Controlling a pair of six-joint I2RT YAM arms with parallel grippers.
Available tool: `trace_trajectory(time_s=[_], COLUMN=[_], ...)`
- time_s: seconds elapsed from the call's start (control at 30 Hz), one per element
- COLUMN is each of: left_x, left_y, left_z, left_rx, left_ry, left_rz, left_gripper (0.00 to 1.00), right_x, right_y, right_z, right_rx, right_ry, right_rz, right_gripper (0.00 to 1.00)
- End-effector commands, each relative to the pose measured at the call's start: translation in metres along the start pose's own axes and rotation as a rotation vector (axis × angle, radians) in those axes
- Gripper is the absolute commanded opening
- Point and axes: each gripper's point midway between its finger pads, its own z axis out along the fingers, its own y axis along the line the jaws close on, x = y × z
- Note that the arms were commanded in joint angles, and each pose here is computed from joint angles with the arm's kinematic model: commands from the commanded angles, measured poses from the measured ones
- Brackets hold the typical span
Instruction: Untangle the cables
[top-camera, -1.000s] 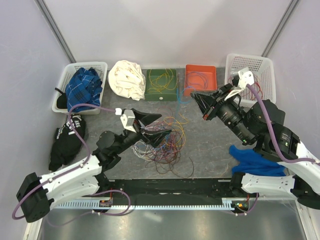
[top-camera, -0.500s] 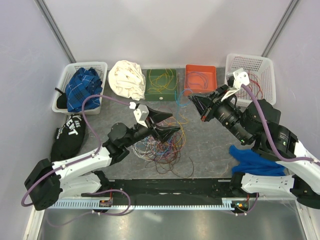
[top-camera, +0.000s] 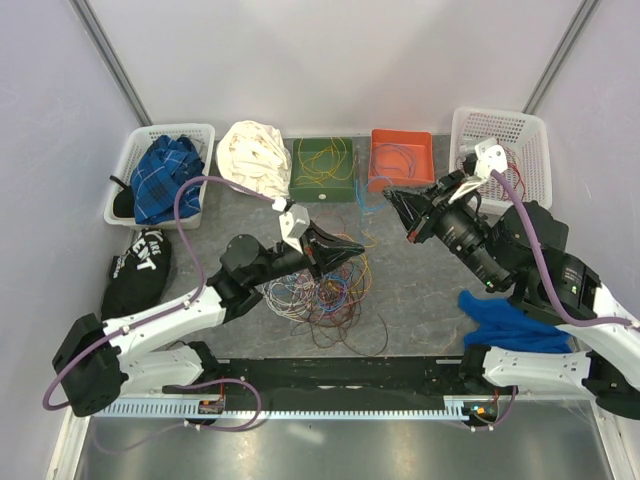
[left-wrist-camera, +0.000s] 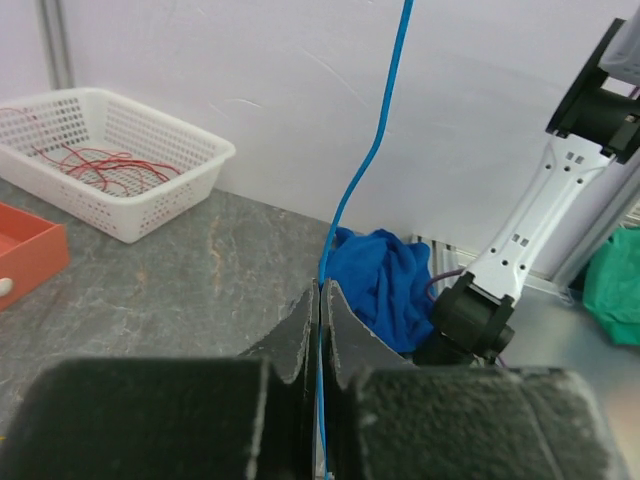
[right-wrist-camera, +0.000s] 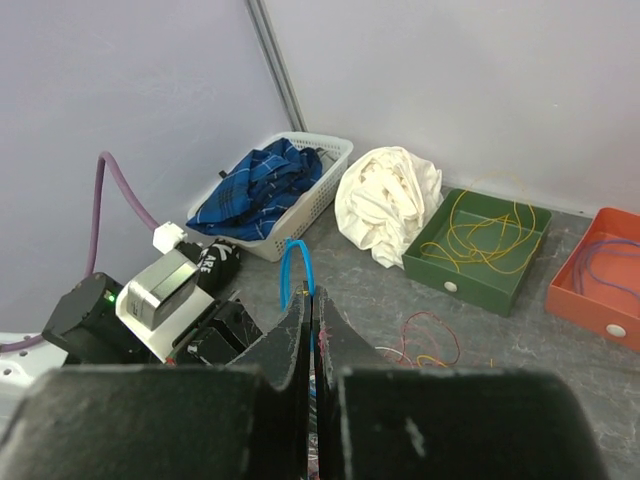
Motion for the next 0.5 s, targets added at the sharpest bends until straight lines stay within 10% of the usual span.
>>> trace_trajectory(time_s=[0.0, 0.1, 0.17, 0.27, 0.47], left_x=[-0.014, -0.047, -0.078, -0.129, -0.199], left_y=[-0.015, -0.007, 0.000, -0.001, -0.012], left_z=[0.010, 0.019, 0.023, 0.026, 0.028], left_rx=[0.053, -0.023, -0.108, -0.166, -0.204], left_ry=[0.078, 0.087, 0.084, 0.030, -0.042], left_rz=[-0.028, -0.004, 0.005, 0.037, 0.069], left_gripper=[0.02, 0.02, 0.02, 0.02, 0.02], right_x=[-0.006, -0.006, 0.002, 0.018, 0.053], right_y=[-0.012, -0.021, -0.029, -0.040, -0.048], right_z=[-0.012, -0.022, -0.028, -0.034, -0.037], right_rx=[0.034, 0.048, 0.063, 0.093, 0.096], right_ry=[-0.034, -0.050, -0.052, -0.045, -0.007], right_rz=[0.002, 0.013, 0.021, 0.033, 0.037], right_gripper=[0.00, 0.11, 0.47, 0.75, 0.82])
